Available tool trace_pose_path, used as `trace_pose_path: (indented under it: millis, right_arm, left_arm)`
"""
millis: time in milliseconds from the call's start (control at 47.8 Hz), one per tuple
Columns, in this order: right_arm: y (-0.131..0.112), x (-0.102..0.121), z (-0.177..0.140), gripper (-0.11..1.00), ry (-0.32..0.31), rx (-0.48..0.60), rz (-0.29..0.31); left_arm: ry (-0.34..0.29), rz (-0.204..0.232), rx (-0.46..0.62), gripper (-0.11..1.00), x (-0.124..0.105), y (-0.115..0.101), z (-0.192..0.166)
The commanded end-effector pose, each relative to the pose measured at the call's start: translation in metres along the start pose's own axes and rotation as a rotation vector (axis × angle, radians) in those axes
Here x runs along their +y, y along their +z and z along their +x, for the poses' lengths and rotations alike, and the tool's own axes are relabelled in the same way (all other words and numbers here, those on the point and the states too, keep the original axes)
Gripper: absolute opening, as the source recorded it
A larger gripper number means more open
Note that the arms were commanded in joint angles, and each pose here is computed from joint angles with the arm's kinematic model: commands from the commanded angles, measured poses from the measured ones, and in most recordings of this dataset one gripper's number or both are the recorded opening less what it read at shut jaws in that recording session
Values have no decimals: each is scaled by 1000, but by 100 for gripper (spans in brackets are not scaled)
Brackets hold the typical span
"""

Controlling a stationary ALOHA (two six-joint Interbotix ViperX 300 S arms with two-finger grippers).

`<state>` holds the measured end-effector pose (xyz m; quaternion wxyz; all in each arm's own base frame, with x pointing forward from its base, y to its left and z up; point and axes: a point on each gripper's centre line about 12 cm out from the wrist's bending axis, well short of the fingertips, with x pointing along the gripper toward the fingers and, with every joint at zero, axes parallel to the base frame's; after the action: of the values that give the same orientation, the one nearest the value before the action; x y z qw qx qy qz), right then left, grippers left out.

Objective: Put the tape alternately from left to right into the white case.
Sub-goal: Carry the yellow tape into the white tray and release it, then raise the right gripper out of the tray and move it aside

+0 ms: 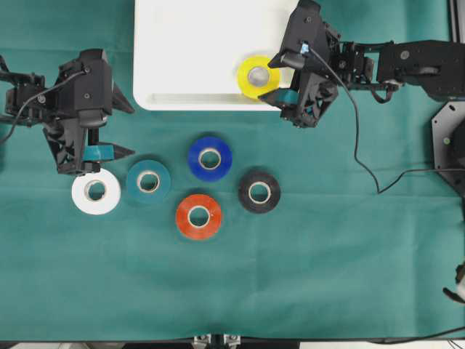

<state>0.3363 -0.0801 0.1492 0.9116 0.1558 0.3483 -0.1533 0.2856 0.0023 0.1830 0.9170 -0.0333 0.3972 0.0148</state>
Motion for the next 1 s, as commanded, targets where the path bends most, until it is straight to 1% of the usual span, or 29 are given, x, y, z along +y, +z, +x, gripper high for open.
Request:
trace_pose_path:
  millis: [0,627,795,983]
  right_arm:
    - [9,2,-3,77,8,-33,-2]
    - [10,5,-6,78,14,-36,-9]
    - [13,14,-18,77,36,-58,-27]
    - [14,30,-35,76,83,-96,-57]
  left_arm:
    - [-2,-3,-18,75,0,5,-2]
    - [-2,-3,-18,75,0,5,-2]
    - [-2,-4,-20,75,0,6,-2]
    - [-3,-3,-21,75,-1,6,-3]
